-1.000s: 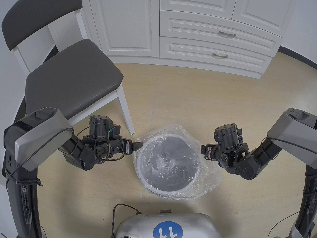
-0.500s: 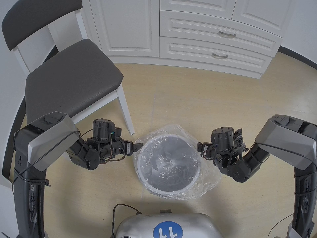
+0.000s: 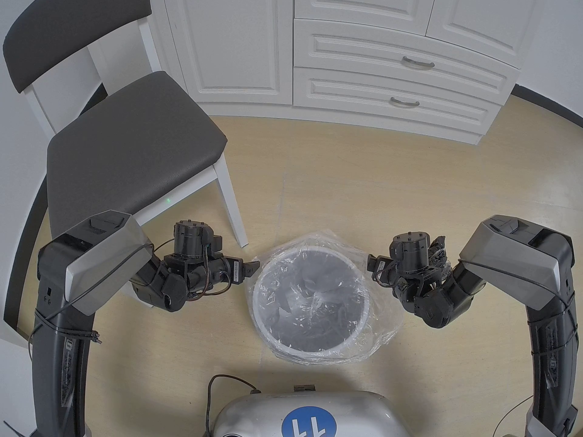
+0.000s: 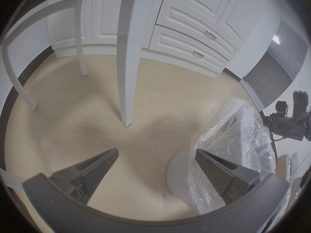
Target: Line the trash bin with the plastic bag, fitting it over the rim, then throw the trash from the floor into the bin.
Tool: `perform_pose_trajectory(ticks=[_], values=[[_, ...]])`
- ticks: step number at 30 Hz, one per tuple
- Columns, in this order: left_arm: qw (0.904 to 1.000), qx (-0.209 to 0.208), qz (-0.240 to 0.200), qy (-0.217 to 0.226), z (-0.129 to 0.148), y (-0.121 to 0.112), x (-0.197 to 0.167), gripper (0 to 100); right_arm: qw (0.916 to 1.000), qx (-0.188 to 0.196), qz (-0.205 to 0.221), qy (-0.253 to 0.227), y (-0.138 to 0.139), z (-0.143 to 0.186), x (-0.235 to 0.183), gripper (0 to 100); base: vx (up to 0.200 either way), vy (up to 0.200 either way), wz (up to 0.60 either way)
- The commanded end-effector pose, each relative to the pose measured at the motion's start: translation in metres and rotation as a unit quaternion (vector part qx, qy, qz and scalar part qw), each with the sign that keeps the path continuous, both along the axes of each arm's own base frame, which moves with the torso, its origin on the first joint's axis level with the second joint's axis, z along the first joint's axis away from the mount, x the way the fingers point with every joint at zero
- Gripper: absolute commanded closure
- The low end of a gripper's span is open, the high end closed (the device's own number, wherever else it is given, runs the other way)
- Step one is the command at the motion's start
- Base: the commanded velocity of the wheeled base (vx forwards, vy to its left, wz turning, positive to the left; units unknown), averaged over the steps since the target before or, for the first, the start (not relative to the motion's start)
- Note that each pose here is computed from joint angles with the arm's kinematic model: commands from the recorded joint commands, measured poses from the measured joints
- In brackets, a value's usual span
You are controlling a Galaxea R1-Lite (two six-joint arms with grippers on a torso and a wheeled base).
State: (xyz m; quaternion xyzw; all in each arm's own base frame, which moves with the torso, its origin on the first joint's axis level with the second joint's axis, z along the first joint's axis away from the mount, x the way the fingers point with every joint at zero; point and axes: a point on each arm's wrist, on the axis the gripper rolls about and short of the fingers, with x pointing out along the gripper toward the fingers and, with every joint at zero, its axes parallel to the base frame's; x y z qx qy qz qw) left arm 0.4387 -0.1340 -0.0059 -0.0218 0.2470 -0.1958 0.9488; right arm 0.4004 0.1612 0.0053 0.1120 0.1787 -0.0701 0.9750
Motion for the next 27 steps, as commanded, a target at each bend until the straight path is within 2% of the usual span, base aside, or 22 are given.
perform_pose_trajectory(ticks=[1,4,9,17,21,22,25,27], values=[[1.0000,0.001,0.001,0.004,-0.009,0.000,0.003,0,0.9999,-0.001,-0.002,0.012,-0.004,-0.016,0.006,0,0.000,0.000,0.00],[0.9999,0.002,0.005,0.009,-0.015,0.002,0.007,0,0.9998,-0.001,-0.004,0.020,-0.005,-0.026,0.010,0,0.000,0.000,0.00],[0.9990,0.014,0.007,0.042,-0.025,0.005,0.005,0,0.9994,0.003,0.000,0.034,-0.004,-0.045,0.013,0,0.000,0.000,0.00],[0.9979,0.020,0.013,0.060,-0.022,0.013,0.006,0,0.9995,0.008,0.003,0.032,-0.003,-0.044,0.014,0,0.000,0.000,0.00],[0.9987,0.016,0.019,0.044,-0.004,0.019,0.006,0,0.9997,0.022,0.005,0.011,-0.001,-0.019,0.009,0,0.000,0.000,0.00],[0.9989,0.015,0.022,0.039,0.007,0.023,0.003,0,0.9997,0.024,0.008,0.003,-0.002,-0.004,0.004,0,0.000,0.000,0.00],[0.9991,0.013,0.021,0.034,0.028,0.028,-0.005,0,0.9996,0.021,0.016,-0.008,-0.003,0.025,-0.010,0,0.000,0.000,0.00],[0.9990,0.014,0.020,0.036,0.037,0.030,-0.011,0,0.9996,0.006,0.024,-0.009,-0.005,0.036,-0.019,0,0.000,0.000,0.00]])
